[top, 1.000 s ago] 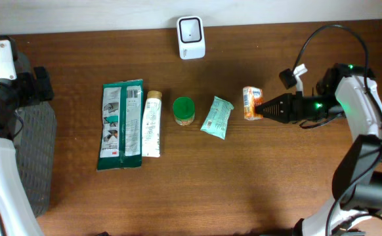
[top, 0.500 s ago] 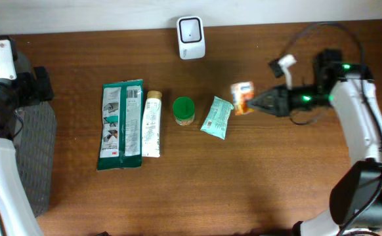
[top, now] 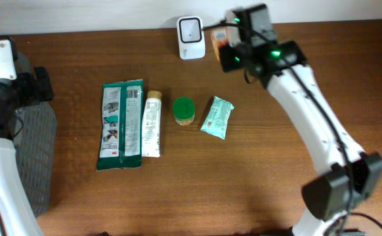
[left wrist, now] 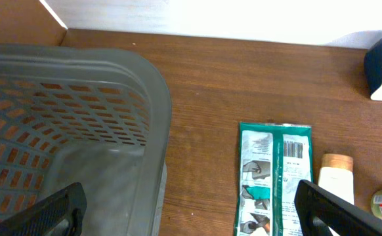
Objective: Scan the item barcode
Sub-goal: 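Carry the orange packet to the scanner and hold it under it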
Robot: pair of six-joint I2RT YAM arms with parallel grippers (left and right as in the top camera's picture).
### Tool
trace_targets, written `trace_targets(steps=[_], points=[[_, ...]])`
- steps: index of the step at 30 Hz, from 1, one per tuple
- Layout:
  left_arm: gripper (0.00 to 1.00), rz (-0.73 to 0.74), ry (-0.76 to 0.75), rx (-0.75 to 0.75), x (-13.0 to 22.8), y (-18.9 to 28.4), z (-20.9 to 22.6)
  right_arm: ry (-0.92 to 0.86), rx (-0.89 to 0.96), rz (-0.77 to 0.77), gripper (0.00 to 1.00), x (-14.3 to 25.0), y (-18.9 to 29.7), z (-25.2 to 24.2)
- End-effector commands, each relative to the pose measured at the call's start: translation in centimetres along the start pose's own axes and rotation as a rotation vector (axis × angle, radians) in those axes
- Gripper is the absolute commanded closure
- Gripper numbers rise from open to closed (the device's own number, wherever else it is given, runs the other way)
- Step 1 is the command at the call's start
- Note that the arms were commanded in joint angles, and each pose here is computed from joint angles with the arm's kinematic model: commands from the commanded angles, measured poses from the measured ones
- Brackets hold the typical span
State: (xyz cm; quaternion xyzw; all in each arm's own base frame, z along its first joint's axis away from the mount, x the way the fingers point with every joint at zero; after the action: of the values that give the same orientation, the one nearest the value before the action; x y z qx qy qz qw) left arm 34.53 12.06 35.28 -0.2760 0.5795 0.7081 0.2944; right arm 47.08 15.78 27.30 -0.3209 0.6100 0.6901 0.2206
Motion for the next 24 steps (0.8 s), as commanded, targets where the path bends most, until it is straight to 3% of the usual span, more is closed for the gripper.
trace_targets(steps=[1, 8, 15, 24], points=[[0.01, -0.008, -0.013, 0.008, -0.1, 0.1, 0.0, 0.19, 0.308, -0.093, 0.96, -1.6, -4.5, -1.6], [0.01, -0.008, -0.013, 0.008, -0.1, 0.1, 0.0, 0.504, 0.466, -0.298, 0.96, -4.2, -12.1, 1.0], [0.01, -0.008, -0.013, 0.008, -0.1, 0.1, 0.0, 0.875, 0.512, -0.393, 0.96, -3.4, -17.6, 4.2], [0.01, -0.008, -0.013, 0.008, -0.1, 0.1, 0.0, 0.914, 0.483, -0.393, 0.96, -2.8, -18.5, 4.9]])
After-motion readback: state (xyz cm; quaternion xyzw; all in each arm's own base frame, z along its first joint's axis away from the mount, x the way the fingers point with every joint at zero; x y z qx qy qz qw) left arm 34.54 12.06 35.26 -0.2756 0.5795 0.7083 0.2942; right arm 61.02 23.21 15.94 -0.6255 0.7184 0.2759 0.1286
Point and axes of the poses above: each gripper's point midway between its finger pads, its own y axis back along the fingers, its own z axis along the line the jaws close on, x = y × z, the point moved 3 cm from there along y, back along the fingers, and after that the axes turned 9 degrees about -y, right-handed, at the moved point
